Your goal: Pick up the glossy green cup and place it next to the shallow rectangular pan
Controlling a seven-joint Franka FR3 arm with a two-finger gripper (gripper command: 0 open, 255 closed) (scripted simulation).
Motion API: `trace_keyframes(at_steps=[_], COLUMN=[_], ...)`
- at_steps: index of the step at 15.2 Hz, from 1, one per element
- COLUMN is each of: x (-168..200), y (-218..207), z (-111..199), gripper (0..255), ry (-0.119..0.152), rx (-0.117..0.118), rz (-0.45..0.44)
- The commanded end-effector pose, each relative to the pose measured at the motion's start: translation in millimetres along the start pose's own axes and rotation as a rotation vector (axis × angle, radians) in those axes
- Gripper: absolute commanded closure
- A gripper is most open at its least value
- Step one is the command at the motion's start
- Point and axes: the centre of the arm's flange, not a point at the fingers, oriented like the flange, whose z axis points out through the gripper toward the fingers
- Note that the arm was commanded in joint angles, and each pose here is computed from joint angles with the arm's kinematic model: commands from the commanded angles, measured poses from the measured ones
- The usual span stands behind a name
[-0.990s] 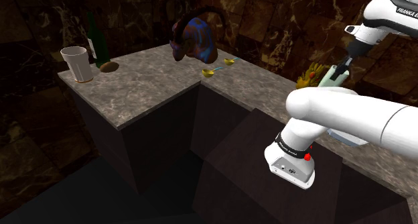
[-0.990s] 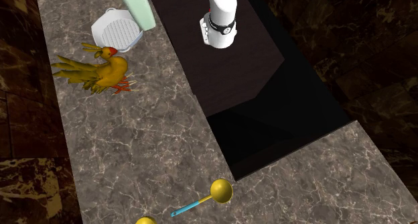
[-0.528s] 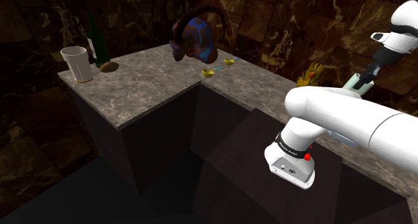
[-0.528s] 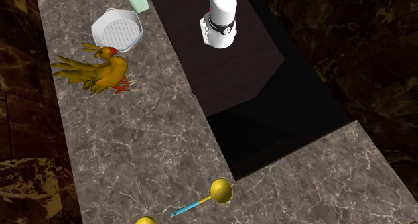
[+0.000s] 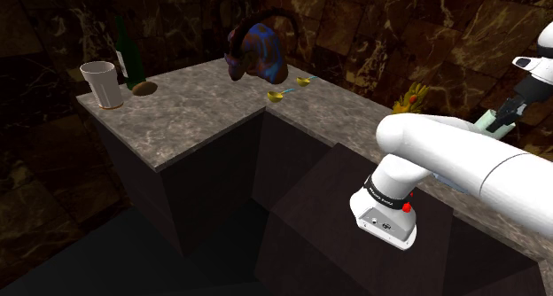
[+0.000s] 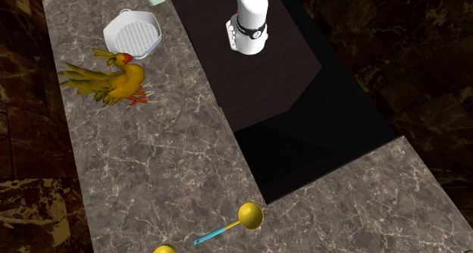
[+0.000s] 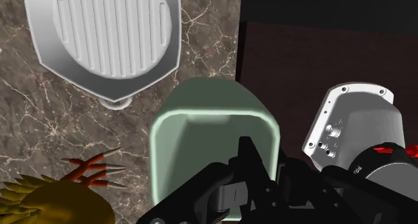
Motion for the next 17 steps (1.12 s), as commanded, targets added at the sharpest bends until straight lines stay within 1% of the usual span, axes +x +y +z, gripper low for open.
trace_keyframes(at_steps=[1, 17], x=[-2.5, -7.7], y=[0.0, 0.9], z=[9.9, 94.2], gripper=[255, 255], ry=[0.0, 0.0], rx=[-0.001, -0.001], rz=[0.0, 0.0])
